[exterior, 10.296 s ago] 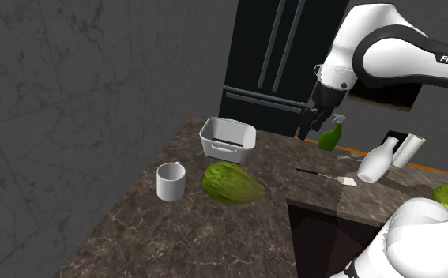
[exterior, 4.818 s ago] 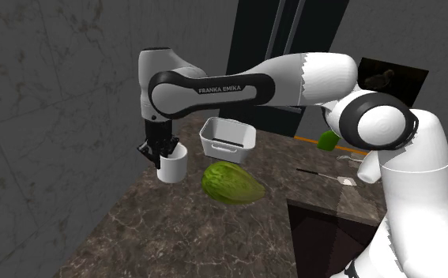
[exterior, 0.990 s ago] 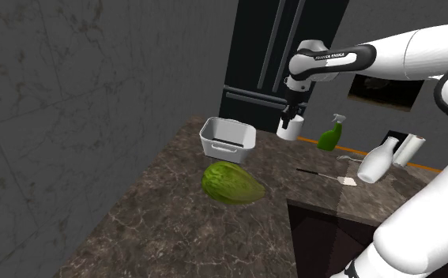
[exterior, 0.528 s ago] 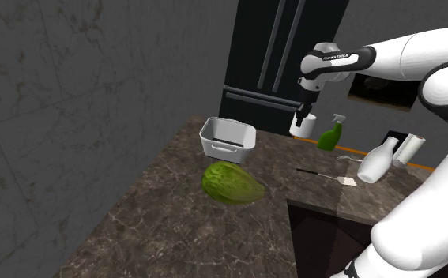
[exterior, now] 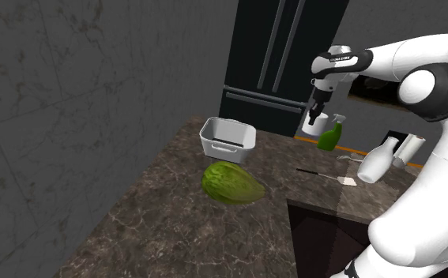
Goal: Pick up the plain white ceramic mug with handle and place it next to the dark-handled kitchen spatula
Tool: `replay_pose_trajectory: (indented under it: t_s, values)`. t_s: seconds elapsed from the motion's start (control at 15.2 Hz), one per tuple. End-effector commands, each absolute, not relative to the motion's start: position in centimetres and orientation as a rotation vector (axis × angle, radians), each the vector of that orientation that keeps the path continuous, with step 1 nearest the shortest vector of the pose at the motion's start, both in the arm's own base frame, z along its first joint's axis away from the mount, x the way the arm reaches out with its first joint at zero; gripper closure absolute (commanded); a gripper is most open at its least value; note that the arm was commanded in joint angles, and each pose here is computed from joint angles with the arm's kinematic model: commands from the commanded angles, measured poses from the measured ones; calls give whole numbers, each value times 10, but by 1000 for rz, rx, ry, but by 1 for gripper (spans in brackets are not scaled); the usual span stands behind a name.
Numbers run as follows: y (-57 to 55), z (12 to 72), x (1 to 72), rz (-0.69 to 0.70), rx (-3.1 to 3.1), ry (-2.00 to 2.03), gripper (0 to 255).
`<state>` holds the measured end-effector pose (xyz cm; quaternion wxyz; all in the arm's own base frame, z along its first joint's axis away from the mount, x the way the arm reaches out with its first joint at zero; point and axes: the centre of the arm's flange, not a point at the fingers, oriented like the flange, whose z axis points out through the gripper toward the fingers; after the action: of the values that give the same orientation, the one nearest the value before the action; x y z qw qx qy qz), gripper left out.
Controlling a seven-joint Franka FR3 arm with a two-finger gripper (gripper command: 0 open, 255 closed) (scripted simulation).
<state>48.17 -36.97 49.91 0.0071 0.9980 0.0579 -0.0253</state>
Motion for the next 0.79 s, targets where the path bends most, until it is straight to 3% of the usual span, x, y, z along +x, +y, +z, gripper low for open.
replay_pose_trajectory:
  t_s: [0.0, 0.73]
  values:
    - [-376, 490, 480, -78, 3121, 183, 255]
    - [-376, 432, 480, -78, 3121, 183, 255]
